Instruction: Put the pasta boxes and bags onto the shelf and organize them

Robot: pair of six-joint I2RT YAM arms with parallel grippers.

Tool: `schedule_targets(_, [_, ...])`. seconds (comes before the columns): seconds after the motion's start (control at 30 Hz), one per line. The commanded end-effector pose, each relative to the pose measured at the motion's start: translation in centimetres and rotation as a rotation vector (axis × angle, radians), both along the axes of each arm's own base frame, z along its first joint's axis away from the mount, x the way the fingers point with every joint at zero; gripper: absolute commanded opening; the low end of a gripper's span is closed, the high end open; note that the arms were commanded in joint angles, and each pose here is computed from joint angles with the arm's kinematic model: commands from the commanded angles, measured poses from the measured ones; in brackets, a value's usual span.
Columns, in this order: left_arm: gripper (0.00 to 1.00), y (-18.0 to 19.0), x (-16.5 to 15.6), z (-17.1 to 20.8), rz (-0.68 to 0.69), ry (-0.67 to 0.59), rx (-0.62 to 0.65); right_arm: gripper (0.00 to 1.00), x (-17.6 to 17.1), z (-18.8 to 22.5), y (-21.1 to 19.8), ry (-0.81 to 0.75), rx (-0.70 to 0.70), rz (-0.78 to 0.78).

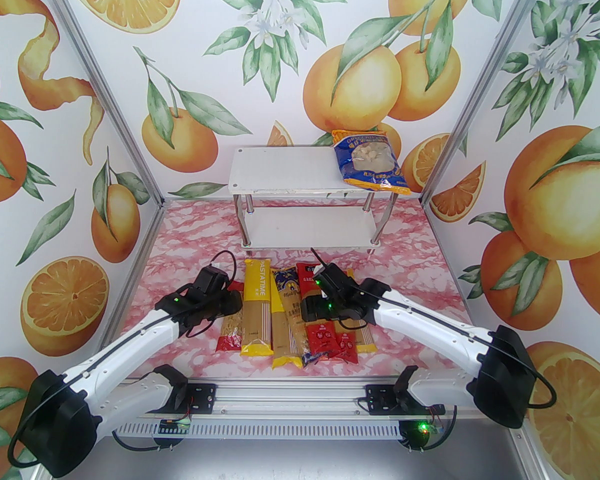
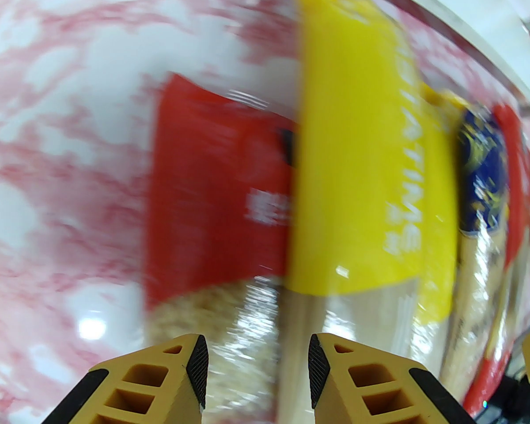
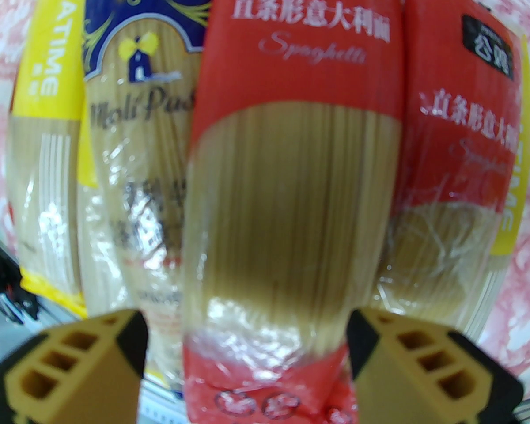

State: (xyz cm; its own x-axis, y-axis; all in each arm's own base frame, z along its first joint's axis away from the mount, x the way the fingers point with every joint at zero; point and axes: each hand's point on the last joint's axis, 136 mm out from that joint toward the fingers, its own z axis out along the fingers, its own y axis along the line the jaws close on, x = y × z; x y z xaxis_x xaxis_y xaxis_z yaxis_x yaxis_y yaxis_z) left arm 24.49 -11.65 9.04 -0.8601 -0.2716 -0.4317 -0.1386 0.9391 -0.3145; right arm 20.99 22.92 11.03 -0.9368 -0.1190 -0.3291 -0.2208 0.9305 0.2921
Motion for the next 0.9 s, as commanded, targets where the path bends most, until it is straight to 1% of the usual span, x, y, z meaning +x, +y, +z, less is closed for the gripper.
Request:
schedule_targets(0.0, [0.44,1.3,-0.6,-1.3,0.026,0.045,-0.001,0.8,0.6,1.2,1.0,-0.036,0.038,0.023])
schedule_targets(0.1, [0.47,1.3,-0.6,-2.0,0.032,0.06,-0.03,0.8,0.6,1.3,0.9,-0.048,0.036,0.03])
schedule_targets(0.27, [0.5,0.2,-1.0,-3.4,-0.005,0.113,-0.08,0.81,0.8,1.3,0.6,-0.057,0.032,0.031])
schedule_targets(0.4, [0.52,-0.2,-0.9,-4.2,-0.007,0.114,-0.107,0.81,0.8,1.2,0.5,-0.058,0.038,0.029])
schedule_targets(0.43, [0.55,-0.3,-0.8,-4.3,-0.008,0.109,-0.111,0.81,0.8,1.1,0.4,-0.056,0.036,0.027])
schedule_targets(0.5, [0.57,-0.3,-0.7,-4.5,-0.016,0.111,-0.113,0.81,0.8,1.2,0.4,-0.058,0.039,0.026])
schedule_targets(0.77, [0.59,-0.1,-1.0,-6.7,-0.039,0.164,-0.096,0.81,1.2,1.1,0.3,-0.05,0.046,0.017])
schedule_targets(0.87, [0.56,-0.3,-1.1,-7.4,-0.044,0.178,-0.111,0.81,1.2,1.0,0.3,-0.044,0.046,0.016])
